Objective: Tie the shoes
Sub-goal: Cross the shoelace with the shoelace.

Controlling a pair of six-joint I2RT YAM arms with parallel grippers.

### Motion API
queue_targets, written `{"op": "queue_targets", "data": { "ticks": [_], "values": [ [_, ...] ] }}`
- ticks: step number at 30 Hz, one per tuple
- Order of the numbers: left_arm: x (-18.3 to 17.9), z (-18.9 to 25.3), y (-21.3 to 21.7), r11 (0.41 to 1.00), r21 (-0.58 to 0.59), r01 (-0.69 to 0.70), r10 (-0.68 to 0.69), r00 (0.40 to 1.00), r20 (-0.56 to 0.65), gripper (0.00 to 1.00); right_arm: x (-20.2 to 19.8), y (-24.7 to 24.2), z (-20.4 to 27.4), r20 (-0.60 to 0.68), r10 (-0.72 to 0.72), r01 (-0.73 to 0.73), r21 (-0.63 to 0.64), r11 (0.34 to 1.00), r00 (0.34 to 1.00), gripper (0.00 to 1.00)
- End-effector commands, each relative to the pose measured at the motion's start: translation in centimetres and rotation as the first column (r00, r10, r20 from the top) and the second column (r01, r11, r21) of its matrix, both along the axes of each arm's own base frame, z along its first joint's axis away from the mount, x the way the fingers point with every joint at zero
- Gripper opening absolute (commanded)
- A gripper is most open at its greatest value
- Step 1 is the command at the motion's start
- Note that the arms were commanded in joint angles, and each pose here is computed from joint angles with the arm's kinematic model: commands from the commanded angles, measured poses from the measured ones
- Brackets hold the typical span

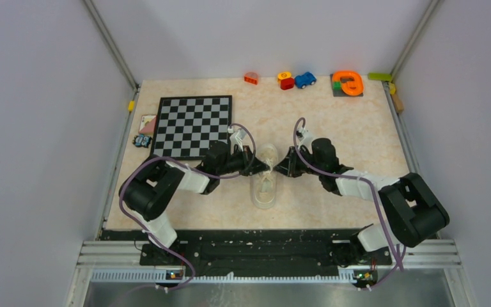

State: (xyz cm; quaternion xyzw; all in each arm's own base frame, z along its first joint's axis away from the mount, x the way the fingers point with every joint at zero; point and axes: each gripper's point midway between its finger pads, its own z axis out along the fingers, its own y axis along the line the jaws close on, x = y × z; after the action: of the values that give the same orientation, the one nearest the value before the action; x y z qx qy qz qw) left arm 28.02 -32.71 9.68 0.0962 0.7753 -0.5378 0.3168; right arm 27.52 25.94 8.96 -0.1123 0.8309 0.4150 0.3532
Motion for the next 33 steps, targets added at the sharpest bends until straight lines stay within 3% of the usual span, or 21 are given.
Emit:
{"op": "queue_targets", "data": {
  "ticks": [1, 16, 30, 33],
  "values": [
    [0.3, 1.7, -0.6, 0.999, -0.025, 0.022, -0.020, 0.998, 0.060, 0.01, 1.0, 1.4, 2.7, 0.106, 0.047, -0.053, 0.050, 0.997, 0.993, 0.17],
    [0.3, 1.8, -0.7, 0.999, -0.028, 0.031, -0.029, 0.998, 0.060, 0.00, 1.6, 2.1, 2.6, 0.080, 0.066, -0.072, 0.076, 0.994, 0.995, 0.29],
    [0.3, 1.9, -0.7, 0.999, -0.034, 0.030, -0.028, 0.997, 0.067, 0.00, 0.9, 2.4, 1.6, 0.007, 0.088, -0.088, 0.100, 0.991, 0.996, 0.28],
    [0.2, 2.0, -0.7, 0.999, -0.037, 0.030, -0.028, 0.997, 0.068, 0.00, 0.6, 2.4, 1.3, -0.010, 0.088, -0.086, 0.105, 0.991, 0.996, 0.22]
  ]
}}
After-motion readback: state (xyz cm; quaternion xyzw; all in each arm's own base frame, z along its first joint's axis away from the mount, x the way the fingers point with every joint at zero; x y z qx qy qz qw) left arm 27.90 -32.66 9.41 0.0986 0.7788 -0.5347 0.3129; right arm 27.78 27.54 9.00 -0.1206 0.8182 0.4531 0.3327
